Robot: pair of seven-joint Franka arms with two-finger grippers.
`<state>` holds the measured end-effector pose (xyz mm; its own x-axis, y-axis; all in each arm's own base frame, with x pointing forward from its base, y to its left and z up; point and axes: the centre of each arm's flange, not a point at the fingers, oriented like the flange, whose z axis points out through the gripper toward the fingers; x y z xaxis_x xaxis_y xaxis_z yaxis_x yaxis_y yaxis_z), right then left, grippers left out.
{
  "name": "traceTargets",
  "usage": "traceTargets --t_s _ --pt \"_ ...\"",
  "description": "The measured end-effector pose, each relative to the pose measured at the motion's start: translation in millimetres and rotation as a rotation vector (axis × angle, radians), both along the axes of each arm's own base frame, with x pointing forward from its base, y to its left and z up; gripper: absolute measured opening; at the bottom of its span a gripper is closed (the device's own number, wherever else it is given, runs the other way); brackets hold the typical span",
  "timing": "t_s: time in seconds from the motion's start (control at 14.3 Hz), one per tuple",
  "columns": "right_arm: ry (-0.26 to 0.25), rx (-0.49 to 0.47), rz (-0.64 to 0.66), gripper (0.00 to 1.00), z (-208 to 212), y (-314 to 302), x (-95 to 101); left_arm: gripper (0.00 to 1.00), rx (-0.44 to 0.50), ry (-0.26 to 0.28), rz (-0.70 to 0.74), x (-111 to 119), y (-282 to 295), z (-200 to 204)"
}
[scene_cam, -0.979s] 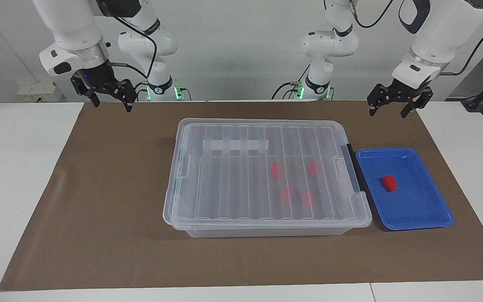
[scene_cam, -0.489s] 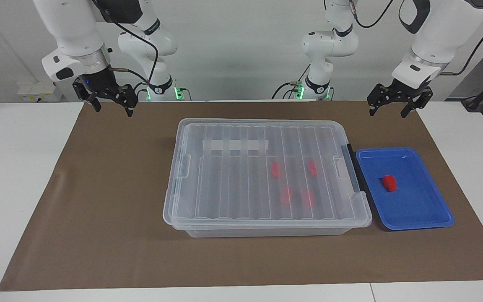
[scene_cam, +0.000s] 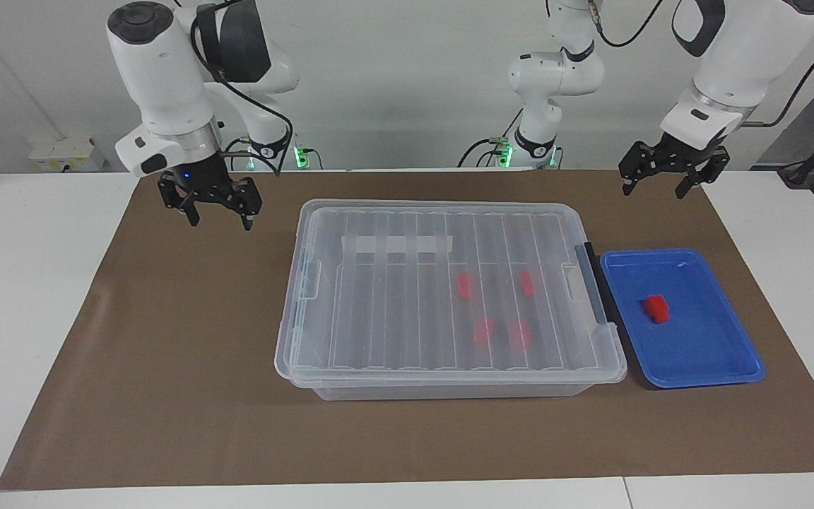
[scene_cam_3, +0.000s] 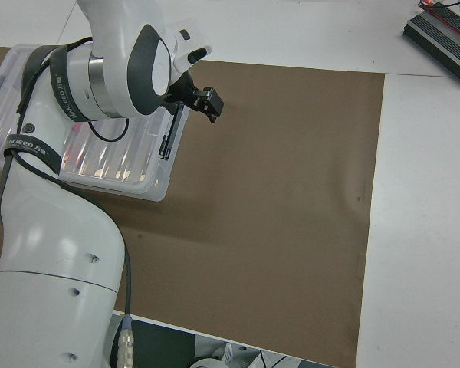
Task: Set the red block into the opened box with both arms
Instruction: 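Move the right gripper to the clear lid's nearest edge and grip it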
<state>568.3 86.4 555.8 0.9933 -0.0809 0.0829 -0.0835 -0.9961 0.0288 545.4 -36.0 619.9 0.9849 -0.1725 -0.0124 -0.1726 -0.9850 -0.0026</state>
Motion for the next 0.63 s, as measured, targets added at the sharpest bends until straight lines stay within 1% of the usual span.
traceTargets --t_s 0.21,0.63 --pt "-0.006 0.006 0.038 1.00 -27.6 22.3 13.5 1.00 0.000 0.000 0.000 0.0 0.0 0.0" --pt "-0.017 0.017 0.077 1.00 -65.6 47.9 31.0 1.00 0.000 0.000 0.000 0.0 0.0 0.0"
